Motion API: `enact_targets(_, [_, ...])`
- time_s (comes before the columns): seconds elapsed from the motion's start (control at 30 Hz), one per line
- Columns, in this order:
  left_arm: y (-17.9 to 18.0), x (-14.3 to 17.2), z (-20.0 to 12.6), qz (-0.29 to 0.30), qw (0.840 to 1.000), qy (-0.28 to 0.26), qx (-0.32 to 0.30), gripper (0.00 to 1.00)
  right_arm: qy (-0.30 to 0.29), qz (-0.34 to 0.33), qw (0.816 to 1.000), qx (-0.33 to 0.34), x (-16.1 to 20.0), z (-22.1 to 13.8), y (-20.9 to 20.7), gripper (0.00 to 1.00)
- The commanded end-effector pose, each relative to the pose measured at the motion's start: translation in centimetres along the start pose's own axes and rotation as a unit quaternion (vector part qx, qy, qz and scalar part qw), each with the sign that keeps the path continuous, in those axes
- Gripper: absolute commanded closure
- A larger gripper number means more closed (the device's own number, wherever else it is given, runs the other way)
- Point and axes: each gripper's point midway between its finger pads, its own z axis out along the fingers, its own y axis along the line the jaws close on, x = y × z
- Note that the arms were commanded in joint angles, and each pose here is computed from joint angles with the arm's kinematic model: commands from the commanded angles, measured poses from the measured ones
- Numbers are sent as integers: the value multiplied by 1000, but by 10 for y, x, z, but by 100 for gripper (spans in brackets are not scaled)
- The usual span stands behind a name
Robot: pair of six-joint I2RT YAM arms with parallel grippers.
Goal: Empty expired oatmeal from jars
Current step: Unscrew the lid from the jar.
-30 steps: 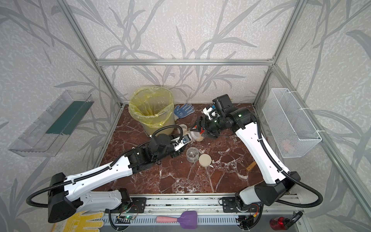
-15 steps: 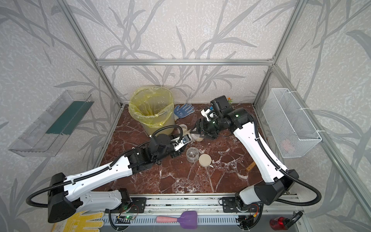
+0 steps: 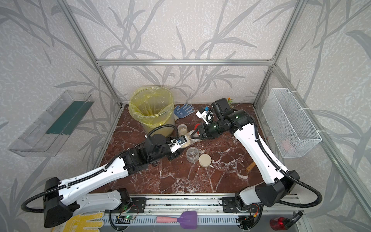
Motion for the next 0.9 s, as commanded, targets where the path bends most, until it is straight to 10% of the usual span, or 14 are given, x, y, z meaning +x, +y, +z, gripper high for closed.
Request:
enact_targets(0.0, [-26,-53,-11,-33,989,-113,87,100,-10,-160,980,-118,3,-1,50,89])
enact_targets(0.33, [-43,-52,-21,-48,981,-129,136,100,10,-289,949,-124,10,-3,56,88])
enact_targets(0.87, [-53,-58,-44,-53,970,-161,176,100,-36,-540,822,-177,19,-3,68,88])
